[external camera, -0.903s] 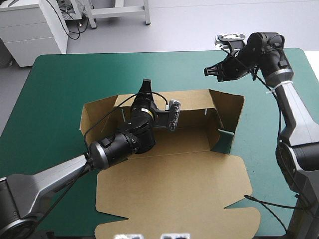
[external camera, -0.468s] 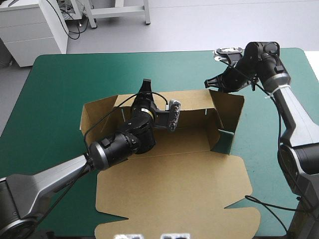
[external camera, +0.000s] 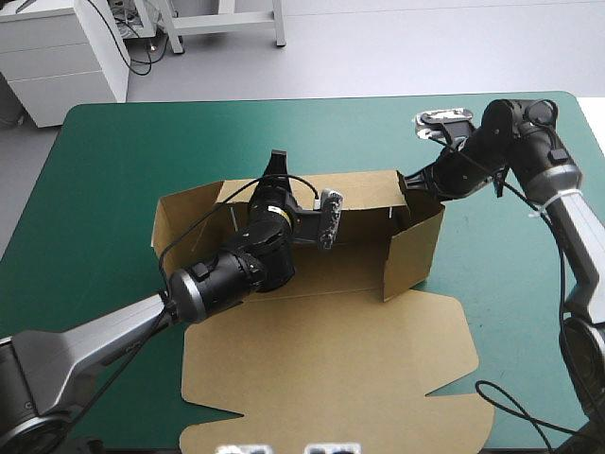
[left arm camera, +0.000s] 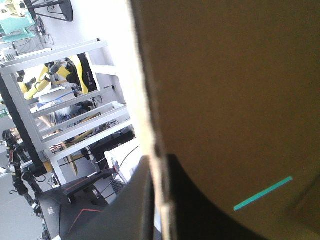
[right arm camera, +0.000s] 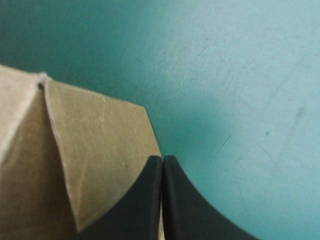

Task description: Fold the box

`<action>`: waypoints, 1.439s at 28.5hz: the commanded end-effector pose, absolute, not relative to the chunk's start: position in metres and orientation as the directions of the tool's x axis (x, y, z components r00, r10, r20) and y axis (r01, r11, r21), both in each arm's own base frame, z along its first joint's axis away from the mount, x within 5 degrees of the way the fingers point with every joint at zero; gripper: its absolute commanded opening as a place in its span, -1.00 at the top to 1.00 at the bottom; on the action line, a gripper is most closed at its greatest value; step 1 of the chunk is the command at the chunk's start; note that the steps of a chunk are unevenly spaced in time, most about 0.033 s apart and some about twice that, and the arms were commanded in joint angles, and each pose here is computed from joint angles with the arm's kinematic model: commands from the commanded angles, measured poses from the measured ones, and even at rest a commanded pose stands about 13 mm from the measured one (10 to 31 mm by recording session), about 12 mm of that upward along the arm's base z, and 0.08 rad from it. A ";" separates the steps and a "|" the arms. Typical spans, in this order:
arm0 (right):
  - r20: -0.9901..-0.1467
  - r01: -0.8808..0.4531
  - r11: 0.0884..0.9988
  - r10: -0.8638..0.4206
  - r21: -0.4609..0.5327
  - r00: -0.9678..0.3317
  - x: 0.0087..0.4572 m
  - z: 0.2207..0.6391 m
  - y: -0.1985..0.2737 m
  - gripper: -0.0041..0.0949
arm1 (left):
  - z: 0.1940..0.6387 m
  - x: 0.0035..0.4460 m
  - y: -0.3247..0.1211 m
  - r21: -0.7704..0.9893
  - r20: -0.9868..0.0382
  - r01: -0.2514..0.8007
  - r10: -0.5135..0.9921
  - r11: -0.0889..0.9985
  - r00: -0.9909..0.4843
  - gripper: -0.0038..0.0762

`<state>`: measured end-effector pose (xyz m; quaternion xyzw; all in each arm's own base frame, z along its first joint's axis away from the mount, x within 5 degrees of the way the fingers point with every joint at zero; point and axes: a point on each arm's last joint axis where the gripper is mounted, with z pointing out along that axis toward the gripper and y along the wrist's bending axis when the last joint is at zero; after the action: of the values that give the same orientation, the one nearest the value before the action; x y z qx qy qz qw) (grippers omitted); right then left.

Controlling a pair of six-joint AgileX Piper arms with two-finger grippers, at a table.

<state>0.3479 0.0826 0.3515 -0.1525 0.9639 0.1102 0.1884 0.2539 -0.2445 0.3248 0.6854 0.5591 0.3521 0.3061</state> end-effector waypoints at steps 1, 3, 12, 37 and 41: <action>-0.490 -0.357 0.919 -0.236 0.169 -0.839 0.328 0.368 0.082 0.96 | 0.327 0.246 -0.243 0.787 0.084 0.603 0.991 -0.130 0.104 0.92; -0.525 -0.362 0.913 -0.217 0.190 -0.823 0.322 0.364 0.083 0.96 | 0.327 0.246 -0.242 0.786 0.088 0.605 0.991 -0.130 0.099 0.92; -0.685 -0.436 0.883 -0.210 0.173 -0.697 0.289 0.332 0.082 0.96 | 0.326 0.246 -0.241 0.784 0.093 0.608 0.991 -0.130 0.092 0.92; -0.860 -0.676 0.733 -0.391 -0.076 -0.328 0.237 0.282 0.083 -0.29 | 0.326 0.246 -0.242 0.782 0.091 0.610 0.992 -0.128 0.092 0.92; -0.858 -0.695 0.715 -0.402 -0.077 -0.320 0.236 0.282 0.085 -0.36 | 0.326 0.246 -0.242 0.782 0.091 0.610 0.992 -0.128 0.092 0.92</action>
<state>0.2402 0.0807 0.2663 -0.3405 0.8137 0.1326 0.4521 0.2538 -0.2440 0.3247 0.6849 0.5601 0.3531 0.3042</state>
